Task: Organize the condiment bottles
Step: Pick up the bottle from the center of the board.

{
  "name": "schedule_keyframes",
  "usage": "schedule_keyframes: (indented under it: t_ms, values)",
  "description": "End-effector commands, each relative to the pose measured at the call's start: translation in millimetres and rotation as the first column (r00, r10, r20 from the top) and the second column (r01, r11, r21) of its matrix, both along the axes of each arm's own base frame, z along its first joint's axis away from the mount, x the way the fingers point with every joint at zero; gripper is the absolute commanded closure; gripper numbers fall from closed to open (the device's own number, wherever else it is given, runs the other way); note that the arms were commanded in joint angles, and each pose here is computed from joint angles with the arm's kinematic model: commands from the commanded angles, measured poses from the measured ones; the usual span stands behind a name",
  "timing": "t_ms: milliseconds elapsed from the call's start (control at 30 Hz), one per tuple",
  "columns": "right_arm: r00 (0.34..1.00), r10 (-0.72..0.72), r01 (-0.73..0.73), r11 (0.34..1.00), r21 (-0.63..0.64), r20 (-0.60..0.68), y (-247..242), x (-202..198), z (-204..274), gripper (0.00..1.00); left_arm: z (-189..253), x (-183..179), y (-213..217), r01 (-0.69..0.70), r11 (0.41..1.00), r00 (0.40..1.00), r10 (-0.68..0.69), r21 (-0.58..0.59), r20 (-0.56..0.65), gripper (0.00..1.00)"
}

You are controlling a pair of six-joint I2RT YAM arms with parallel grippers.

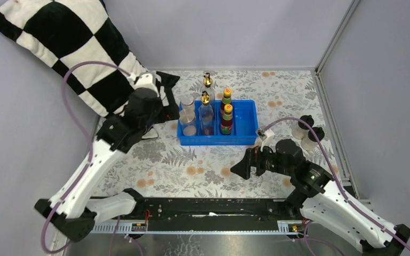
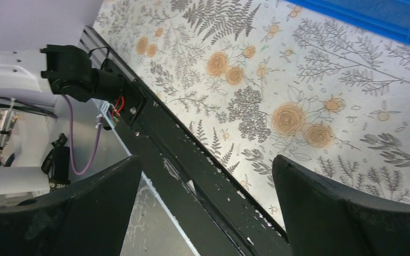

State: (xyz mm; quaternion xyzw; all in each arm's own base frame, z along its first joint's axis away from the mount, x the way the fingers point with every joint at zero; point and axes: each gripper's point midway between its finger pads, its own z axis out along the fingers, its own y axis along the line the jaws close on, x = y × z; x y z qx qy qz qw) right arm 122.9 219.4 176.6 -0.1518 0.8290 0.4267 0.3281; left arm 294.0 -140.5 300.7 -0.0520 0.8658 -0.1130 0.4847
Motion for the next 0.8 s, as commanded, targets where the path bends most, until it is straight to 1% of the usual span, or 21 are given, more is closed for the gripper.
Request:
schedule_keyframes:
  t_ms: [0, 33, 133, 233, 533, 767]
  values:
    - [0.994, -0.039, 0.043, 0.998, -0.037, 0.1, -4, 18, 25, 0.0, -17, -25, 5, 0.019, 0.999, 0.999, -0.02, -0.035, -0.028, 0.01]
    - [0.993, -0.045, 0.05, 0.998, -0.048, 0.107, -5, 21, 27, 0.0, -16, -31, 5, 0.036, 0.998, 0.999, -0.037, -0.054, -0.02, 0.01]
    - [0.991, -0.054, 0.066, 0.993, -0.097, 0.125, -8, 28, 24, 0.0, -9, -51, 9, 0.083, 0.99, 0.996, -0.078, -0.118, 0.051, 0.01]
    - [0.987, -0.067, 0.086, 0.988, -0.129, 0.144, -13, 32, 24, 0.0, -8, -65, 10, 0.128, 0.98, 0.988, -0.113, -0.153, 0.1, 0.01]
    - [0.976, -0.138, 0.165, 0.973, -0.16, 0.166, -24, 42, 30, 0.0, -30, -87, 5, 0.194, 0.962, 0.98, -0.184, -0.19, 0.071, 0.01]
    - [0.975, -0.15, 0.179, 0.967, -0.182, 0.165, -31, 40, 27, 0.0, -42, -96, -1, 0.233, 0.946, 0.972, -0.224, -0.224, 0.067, 0.01]
